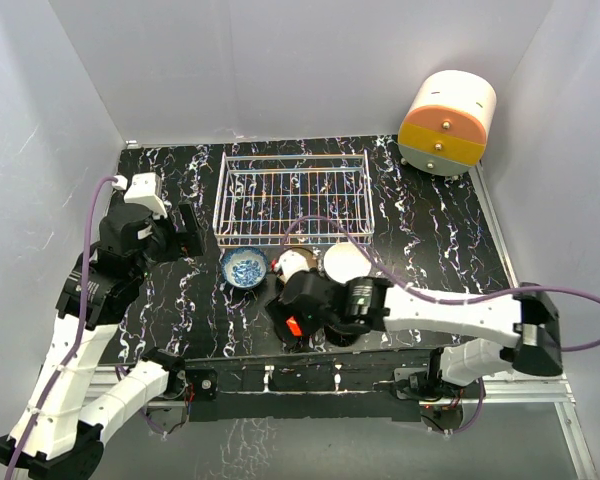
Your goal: Load the bowls into the dish rack
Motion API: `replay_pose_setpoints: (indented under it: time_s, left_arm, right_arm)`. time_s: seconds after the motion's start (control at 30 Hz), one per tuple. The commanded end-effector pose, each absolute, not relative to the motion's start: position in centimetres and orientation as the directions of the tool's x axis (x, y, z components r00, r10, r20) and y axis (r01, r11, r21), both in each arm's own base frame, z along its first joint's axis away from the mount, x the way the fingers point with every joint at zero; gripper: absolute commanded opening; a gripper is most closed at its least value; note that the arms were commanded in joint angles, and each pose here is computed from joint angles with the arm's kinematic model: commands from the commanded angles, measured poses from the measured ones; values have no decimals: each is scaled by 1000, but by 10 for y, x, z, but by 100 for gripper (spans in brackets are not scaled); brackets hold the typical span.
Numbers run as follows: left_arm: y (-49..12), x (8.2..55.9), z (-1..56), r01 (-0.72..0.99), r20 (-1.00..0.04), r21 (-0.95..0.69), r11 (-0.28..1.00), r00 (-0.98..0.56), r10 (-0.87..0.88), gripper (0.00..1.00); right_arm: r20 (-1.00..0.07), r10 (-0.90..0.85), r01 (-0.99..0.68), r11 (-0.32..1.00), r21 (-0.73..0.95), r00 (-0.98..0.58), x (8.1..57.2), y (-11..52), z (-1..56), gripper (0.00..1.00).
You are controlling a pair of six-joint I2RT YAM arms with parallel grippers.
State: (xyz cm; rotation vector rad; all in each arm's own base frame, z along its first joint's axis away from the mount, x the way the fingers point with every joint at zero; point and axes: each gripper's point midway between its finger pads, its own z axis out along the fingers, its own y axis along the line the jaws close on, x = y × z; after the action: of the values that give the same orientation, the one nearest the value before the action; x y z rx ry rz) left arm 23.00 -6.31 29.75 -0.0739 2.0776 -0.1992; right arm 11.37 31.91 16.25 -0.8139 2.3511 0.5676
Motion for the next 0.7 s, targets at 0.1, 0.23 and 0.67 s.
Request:
replay_pose_setpoints:
  time_s: [0.1,0.23,0.67]
  left_arm:
    - [-54,219,298,6,-861,-153,988,-492,-131,97]
    - [-51,216,302,1,-866,-151,989,-483,-132,97]
    - [-44,206,293,-10,-859,-129,992,-499,-117,97]
  right_arm:
    - [-672,-437,-659,745,101,-597,122,355,139,88]
    - [-661,-479,-681,729,68,-578,125,365,122,83]
    - [-642,-562,-711,702,-37,-522,137,379,83,45]
